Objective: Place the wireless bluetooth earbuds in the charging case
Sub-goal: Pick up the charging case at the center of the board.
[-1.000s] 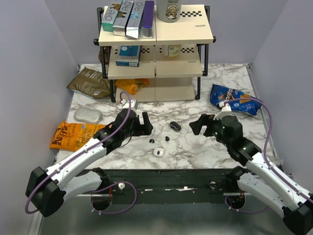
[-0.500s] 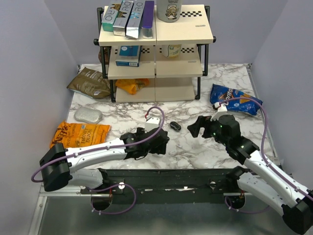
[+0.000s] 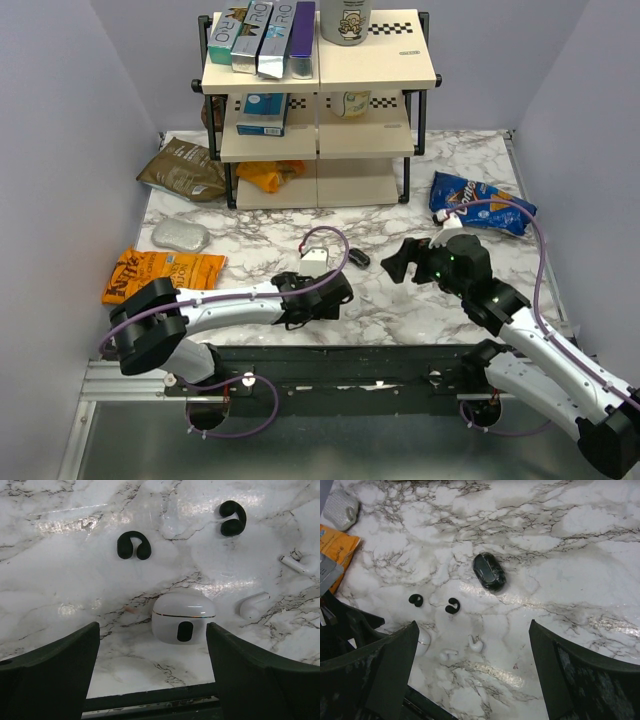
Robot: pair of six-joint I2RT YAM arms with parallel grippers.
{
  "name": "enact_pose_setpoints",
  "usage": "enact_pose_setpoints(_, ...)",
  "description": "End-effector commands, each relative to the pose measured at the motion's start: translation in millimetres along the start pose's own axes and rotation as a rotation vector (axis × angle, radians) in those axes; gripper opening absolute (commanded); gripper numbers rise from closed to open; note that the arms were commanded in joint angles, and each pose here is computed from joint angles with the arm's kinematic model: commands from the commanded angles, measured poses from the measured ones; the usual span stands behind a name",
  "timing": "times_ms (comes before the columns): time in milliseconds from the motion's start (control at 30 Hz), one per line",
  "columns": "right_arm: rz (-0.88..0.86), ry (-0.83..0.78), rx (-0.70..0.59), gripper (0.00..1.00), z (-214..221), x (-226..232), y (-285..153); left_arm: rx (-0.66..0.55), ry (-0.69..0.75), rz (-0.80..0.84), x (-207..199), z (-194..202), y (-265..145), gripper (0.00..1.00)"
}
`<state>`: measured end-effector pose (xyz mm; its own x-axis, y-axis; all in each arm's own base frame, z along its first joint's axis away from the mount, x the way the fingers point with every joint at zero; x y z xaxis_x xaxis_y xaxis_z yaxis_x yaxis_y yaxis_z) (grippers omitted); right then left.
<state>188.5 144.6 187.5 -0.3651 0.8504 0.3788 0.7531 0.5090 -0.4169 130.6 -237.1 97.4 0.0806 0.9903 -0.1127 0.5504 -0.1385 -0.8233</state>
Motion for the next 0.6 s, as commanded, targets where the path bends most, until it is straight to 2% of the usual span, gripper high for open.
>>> enact_pose_setpoints(0,-0.037,-0.001,0.013,1.0,-1.1,6.8,-4.6,-0.013,-0.014,0.026,-12.2,0.6,3.2,0.9)
enact_pose_setpoints(567,-0.039,0.007,0.014,1.0,2.2,5.8,-12.9,0.022,0.074,0.027,-30.5,9.9,17.9,0.8)
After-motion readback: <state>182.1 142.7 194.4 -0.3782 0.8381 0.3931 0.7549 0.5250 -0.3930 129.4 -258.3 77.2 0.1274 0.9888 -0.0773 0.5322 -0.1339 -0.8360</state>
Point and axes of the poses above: each gripper's point midway between its finger pads, its own y axis out along the fingers, its own x axis along the line the jaws close on, z = x × y, the point moved 6 cm from there along -y, back along the fingers, and after that the axes turned 1 degree about -y, right-handed, at the moved point
